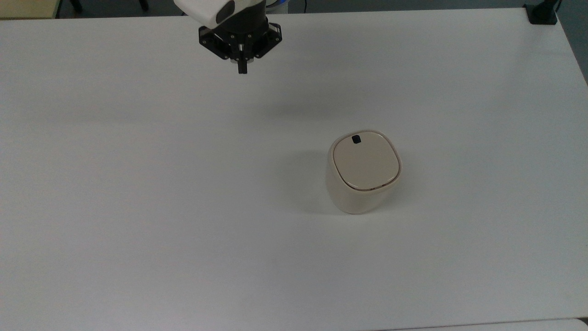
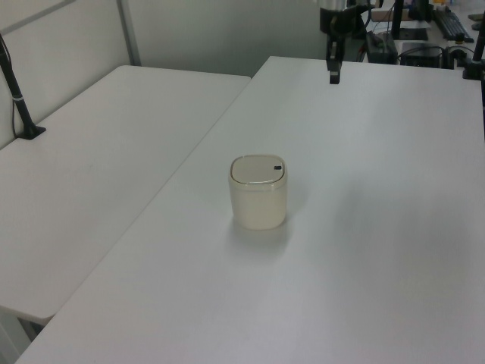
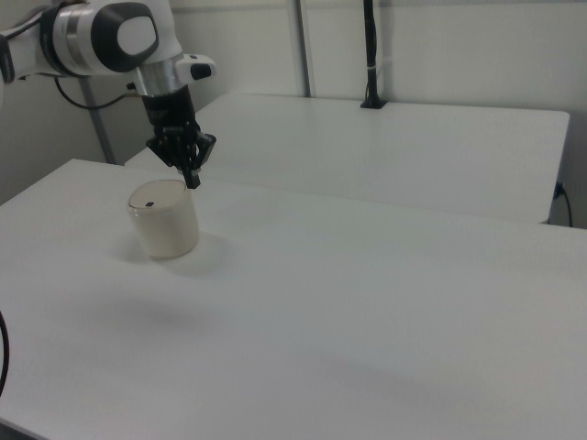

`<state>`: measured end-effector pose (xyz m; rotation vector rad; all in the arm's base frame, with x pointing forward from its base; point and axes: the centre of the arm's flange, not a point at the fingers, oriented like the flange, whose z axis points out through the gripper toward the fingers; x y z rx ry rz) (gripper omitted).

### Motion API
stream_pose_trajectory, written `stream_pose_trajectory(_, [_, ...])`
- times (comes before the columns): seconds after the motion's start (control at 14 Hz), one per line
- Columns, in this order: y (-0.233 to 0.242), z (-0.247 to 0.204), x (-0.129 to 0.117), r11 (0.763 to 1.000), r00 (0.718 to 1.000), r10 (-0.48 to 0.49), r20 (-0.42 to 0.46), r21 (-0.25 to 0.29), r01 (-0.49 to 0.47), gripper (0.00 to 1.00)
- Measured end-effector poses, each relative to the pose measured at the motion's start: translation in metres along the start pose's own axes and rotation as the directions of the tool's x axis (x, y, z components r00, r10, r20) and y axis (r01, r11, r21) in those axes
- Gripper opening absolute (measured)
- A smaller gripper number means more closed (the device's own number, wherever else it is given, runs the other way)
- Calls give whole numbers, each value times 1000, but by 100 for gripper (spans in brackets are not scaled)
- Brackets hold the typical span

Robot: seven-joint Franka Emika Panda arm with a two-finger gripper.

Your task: Close the trash bin

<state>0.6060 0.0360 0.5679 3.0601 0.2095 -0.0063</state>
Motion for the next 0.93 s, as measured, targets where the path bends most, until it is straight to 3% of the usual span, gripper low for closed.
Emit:
stream_pose_trajectory(0.14, [15,-14,-15,1000,1000,27,16,0,-27,9])
stream_pose_trajectory(0.29, [18,-20,-19,999,999,33,14,-1,-33,35])
stream_pose_trajectory(0.5, [18,-18,-20,999,999,33,19,0,-33,63])
stream_pose_trajectory(0.71, [18,-17,-20,999,999,33,20,0,-33,100])
stream_pose_trajectory(0.93, [19,-17,-20,999,999,34,20,0,-34,100])
